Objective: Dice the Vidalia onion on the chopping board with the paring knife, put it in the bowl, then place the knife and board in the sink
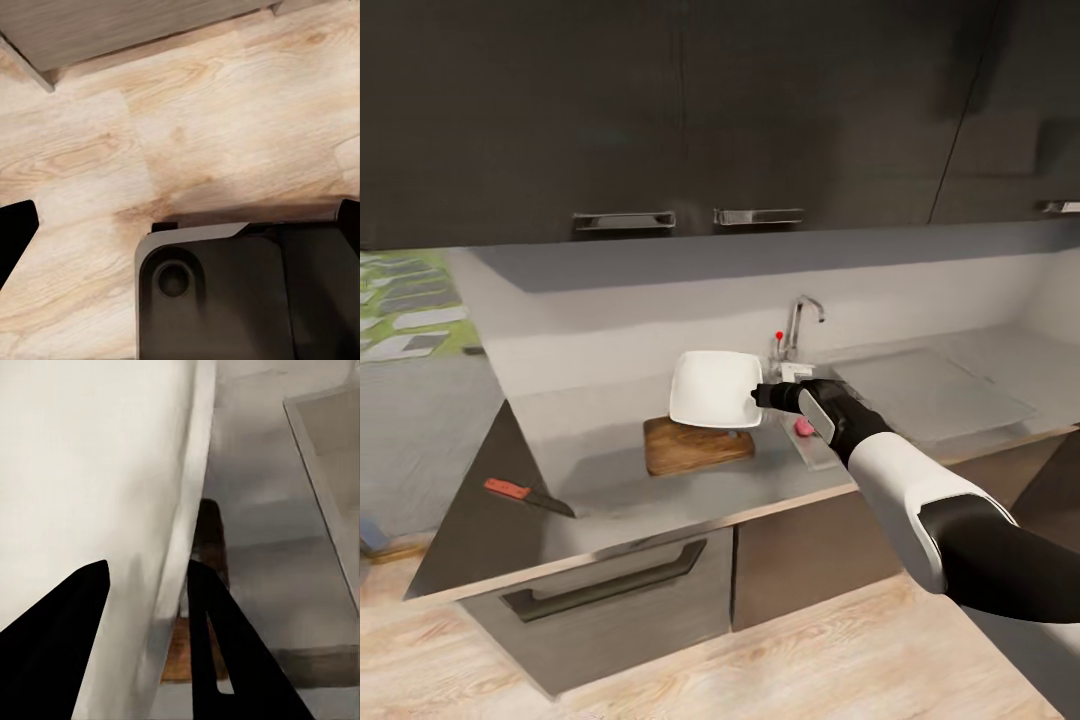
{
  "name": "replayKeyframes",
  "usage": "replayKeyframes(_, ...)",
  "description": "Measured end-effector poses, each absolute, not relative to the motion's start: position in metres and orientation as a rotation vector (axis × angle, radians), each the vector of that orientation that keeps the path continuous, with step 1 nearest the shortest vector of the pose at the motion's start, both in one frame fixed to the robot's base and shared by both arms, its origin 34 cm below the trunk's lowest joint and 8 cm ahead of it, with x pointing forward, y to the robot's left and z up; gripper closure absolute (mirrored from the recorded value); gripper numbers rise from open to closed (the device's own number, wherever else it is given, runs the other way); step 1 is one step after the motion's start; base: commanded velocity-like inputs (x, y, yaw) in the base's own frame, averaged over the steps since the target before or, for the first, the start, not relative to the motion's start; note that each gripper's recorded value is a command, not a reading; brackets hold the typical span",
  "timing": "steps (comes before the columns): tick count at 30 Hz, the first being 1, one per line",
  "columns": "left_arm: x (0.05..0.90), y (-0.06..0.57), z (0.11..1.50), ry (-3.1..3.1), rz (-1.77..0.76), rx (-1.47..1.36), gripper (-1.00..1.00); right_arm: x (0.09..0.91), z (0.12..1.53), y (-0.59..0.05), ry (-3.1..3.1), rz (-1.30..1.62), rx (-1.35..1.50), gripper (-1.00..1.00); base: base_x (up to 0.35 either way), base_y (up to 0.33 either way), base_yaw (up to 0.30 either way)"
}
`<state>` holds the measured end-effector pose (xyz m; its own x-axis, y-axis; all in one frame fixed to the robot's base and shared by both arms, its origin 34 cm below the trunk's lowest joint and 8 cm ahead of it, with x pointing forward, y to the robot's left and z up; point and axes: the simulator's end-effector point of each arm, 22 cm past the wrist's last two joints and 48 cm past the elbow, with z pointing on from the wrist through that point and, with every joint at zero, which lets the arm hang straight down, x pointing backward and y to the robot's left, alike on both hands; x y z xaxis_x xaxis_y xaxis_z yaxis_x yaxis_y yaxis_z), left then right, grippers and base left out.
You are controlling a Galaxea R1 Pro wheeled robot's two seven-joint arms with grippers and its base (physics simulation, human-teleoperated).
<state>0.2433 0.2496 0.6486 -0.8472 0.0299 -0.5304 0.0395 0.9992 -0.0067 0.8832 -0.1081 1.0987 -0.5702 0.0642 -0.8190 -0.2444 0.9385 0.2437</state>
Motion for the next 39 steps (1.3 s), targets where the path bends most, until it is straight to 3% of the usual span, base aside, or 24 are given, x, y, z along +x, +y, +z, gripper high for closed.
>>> replayKeyframes(19, 0.2436, 0.2496, 0.6487, 2.581, -0.023, 0.049, -1.0, 0.8832, 1.0986, -0.1082, 2.141, 0.412, -0.127, 1.0, 0.0, 0.294, 0.256)
replayKeyframes(27, 0.2435, 0.2495, 0.6486, 2.582, -0.024, 0.049, -1.0, 0.883, 1.0981, -0.1084, 2.143, 0.412, -0.127, 1.0, 0.0, 0.25, 0.035)
replayKeyframes(39, 0.2435, 0.2497, 0.6486, 2.582, -0.023, 0.049, -1.0, 0.8828, 1.0973, -0.1085, 2.144, 0.411, -0.126, 1.0, 0.0, 0.027, 0.001)
